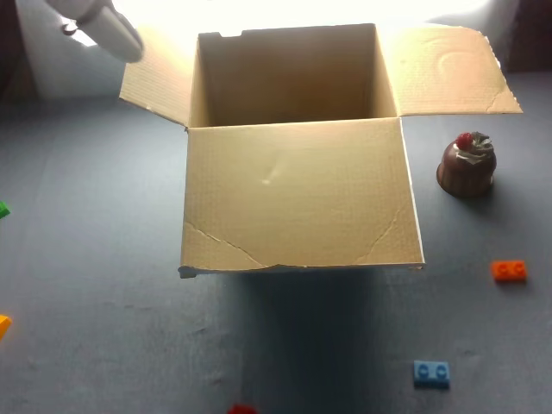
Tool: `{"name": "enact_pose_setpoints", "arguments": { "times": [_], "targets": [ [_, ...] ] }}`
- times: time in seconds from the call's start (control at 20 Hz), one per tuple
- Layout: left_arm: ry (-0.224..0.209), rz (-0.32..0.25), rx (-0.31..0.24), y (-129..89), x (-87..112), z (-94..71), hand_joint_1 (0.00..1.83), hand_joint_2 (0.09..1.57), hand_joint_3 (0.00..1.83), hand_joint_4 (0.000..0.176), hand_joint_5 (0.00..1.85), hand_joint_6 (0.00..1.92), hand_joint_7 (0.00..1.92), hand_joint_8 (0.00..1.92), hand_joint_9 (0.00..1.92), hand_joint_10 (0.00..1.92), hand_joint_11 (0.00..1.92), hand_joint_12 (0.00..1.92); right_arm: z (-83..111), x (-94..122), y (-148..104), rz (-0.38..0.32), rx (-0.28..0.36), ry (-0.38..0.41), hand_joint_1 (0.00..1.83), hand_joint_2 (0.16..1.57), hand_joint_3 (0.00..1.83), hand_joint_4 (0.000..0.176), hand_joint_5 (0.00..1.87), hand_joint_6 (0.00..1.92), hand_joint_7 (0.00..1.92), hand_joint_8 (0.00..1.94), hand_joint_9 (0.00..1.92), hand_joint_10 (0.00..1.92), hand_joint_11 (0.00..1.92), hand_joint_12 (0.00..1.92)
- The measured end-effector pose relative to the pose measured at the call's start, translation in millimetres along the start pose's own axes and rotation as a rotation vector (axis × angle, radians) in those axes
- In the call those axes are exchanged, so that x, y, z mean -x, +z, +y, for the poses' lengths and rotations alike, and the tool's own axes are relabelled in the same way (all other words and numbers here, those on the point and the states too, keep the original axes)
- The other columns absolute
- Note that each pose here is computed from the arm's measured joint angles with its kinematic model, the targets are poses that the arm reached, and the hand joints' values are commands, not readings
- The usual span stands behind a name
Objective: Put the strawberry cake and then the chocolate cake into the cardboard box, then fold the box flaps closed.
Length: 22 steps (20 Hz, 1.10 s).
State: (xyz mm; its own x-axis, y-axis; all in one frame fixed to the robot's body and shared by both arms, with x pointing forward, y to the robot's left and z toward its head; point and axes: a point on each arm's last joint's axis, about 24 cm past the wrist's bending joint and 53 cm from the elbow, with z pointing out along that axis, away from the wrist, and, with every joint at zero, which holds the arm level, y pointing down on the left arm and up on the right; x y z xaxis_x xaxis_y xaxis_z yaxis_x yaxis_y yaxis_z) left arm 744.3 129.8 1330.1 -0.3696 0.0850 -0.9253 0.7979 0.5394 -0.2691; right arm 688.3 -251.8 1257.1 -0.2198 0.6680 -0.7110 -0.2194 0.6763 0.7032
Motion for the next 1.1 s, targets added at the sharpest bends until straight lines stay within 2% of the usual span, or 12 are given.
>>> {"name": "enact_pose_setpoints", "arguments": {
  "times": [0.1, 0.2, 0.4, 0.45, 0.6, 0.75, 0.9, 1.0, 1.1],
  "targets": [
    [-0.010, 0.022, 0.042, -14, -11.5, 17.5, 0.60, 1.08, 0.01, 0.000, 0.42, 0.01, 0.63, 0.02, 0.70, 0.12, 0.10, 1.41, -7.2, -8, 6, 0.019, -0.014, -0.002, 0.74, 1.03, 0.00, 0.000, 0.09, 0.01, 0.18, 0.00, 0.22, 0.01, 0.00, 0.62],
    [-0.020, 0.027, 0.065, -25, -18.6, 28.3, 0.58, 1.08, 0.01, 0.000, 0.43, 0.01, 0.65, 0.03, 0.72, 0.14, 0.12, 1.41, -13.2, -14, 10, 0.033, -0.025, 0.019, 0.73, 1.04, 0.00, 0.000, 0.10, 0.01, 0.18, 0.00, 0.23, 0.01, 0.00, 0.62],
    [-0.044, 0.025, 0.112, -47, -27.5, 48.5, 0.56, 1.08, 0.00, 0.000, 0.46, 0.00, 0.70, 0.00, 0.54, 0.62, 0.14, 1.44, -26.8, -26, 21, 0.050, -0.049, 0.128, 0.78, 1.02, 0.00, 0.000, 0.11, 0.01, 0.19, 0.00, 0.23, 0.01, 0.00, 0.64],
    [-0.049, 0.020, 0.125, -52, -29.1, 53.8, 0.55, 1.08, 0.00, 0.000, 0.46, 0.00, 0.70, 0.00, 0.52, 0.68, 0.13, 1.45, -29.0, -29, 24, 0.058, -0.055, 0.132, 0.81, 1.01, 0.00, 0.000, 0.12, 0.01, 0.20, 0.01, 0.23, 0.01, 0.00, 0.64],
    [-0.067, 0.022, 0.164, -69, -38.4, 69.3, 0.56, 1.08, 0.00, 0.000, 0.49, 0.01, 0.72, 0.01, 0.53, 0.68, 0.12, 1.45, -34.4, -33, 32, 0.058, -0.060, 0.160, 0.80, 1.00, 0.00, 0.000, 0.11, 0.00, 0.21, 0.00, 0.23, 0.00, 0.00, 0.67],
    [-0.081, 0.041, 0.182, -79, -53.4, 76.7, 0.57, 1.08, 0.00, 0.000, 0.50, 0.01, 0.72, 0.01, 0.52, 0.68, 0.10, 1.46, -35.2, -45, 44, 0.072, -0.059, 0.183, 0.78, 1.01, 0.00, 0.000, 0.09, 0.00, 0.21, 0.00, 0.23, 0.00, 0.00, 0.60],
    [-0.071, 0.126, 0.170, -78, -91.3, 71.9, 0.59, 1.08, 0.00, 0.000, 0.50, 0.01, 0.71, 0.00, 0.53, 0.68, 0.13, 1.43, -30.6, -53, 60, 0.072, -0.043, 0.223, 0.79, 1.02, 0.00, 0.000, 0.07, 0.00, 0.21, 0.00, 0.23, 0.00, 0.00, 0.57],
    [-0.061, 0.123, 0.152, -79, -100.4, 66.1, 0.59, 1.08, 0.00, 0.000, 0.50, 0.01, 0.71, 0.00, 0.53, 0.68, 0.14, 1.43, -29.1, -49, 69, 0.056, -0.035, 0.243, 0.79, 1.02, 0.00, 0.000, 0.06, 0.00, 0.20, 0.00, 0.22, 0.00, 0.00, 0.57],
    [-0.079, 0.099, 0.151, -79, -106.5, 63.3, 0.59, 1.09, 0.00, 0.000, 0.51, 0.01, 0.71, 0.00, 0.52, 0.65, 0.14, 1.40, -28.1, -49, 80, 0.037, -0.024, 0.251, 0.80, 1.00, 0.00, 0.000, 0.09, 0.01, 0.23, 0.01, 0.24, 0.01, 0.00, 0.62]
  ]
}}
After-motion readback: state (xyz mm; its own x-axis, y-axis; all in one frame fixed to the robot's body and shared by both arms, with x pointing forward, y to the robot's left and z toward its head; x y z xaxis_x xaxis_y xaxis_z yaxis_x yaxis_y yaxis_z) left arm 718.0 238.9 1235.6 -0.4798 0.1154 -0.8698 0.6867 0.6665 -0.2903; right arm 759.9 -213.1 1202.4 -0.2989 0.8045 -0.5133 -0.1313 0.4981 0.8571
